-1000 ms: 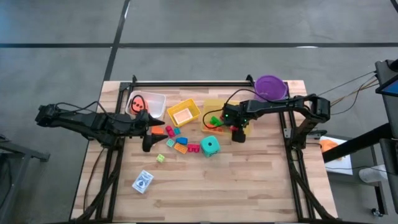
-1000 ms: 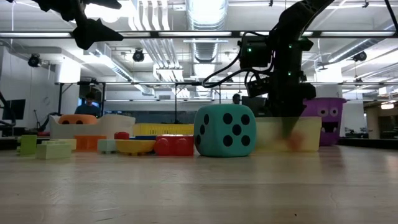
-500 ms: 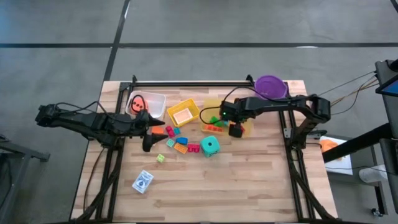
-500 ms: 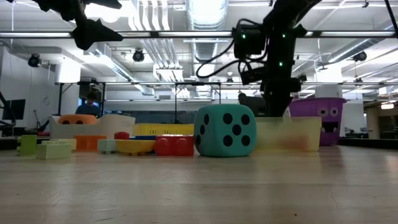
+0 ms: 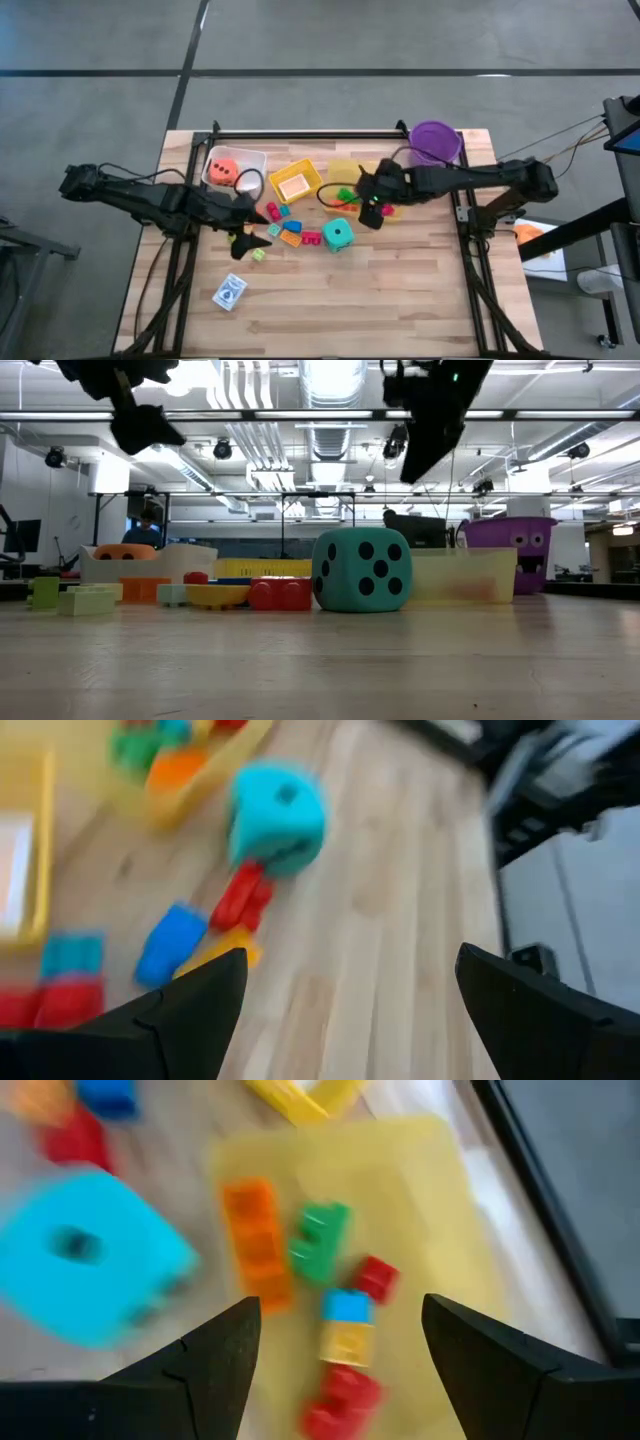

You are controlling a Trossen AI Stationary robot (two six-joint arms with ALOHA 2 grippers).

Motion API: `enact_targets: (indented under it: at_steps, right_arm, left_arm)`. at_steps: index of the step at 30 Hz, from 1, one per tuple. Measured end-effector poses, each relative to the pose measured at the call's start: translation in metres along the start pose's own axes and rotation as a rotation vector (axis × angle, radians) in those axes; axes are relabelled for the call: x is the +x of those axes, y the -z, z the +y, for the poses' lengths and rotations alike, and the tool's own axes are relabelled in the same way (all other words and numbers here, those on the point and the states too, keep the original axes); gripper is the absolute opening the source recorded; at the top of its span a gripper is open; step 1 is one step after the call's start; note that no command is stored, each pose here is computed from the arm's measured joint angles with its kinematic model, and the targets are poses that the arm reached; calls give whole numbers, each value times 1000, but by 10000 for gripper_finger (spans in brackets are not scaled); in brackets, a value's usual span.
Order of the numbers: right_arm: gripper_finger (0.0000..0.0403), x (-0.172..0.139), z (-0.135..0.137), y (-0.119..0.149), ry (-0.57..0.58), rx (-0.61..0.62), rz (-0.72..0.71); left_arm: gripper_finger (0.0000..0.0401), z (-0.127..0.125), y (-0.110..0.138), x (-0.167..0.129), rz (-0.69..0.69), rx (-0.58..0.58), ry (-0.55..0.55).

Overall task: Pick & Place Toys
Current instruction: Put the blue deck of cards into the yellow basket

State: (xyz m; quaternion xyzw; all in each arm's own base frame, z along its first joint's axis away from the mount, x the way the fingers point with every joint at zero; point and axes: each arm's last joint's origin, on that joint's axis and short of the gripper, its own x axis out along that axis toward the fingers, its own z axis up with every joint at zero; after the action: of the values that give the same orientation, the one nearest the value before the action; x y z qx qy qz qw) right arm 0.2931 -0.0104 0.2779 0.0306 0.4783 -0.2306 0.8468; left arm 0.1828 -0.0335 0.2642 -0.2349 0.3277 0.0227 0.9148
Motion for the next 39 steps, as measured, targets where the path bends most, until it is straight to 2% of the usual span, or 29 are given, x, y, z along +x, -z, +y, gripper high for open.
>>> enact_targets:
  at_steps: [4,11,16,25,33,39]
  right_arm:
    - [275,-17,27,5,-65,55,-73]
    - [275,-27,74,17,-26,10,-207]
    - [275,-19,98,29,-23,57,-190]
    - [275,-3,138,51,-22,113,-168]
    - [275,-15,154,63,-20,141,-249]
    - [275,-21,157,62,-8,142,-295]
  left_arm:
    - [358,1,0,-1,185,-125,-160]
    - [358,3,6,-4,439,-309,-430]
    - [358,-2,21,4,529,-372,-428]
    - [358,-20,41,6,552,-422,-491]
    - [359,-33,59,20,601,-387,-570]
    - [359,-37,71,36,653,-338,-632]
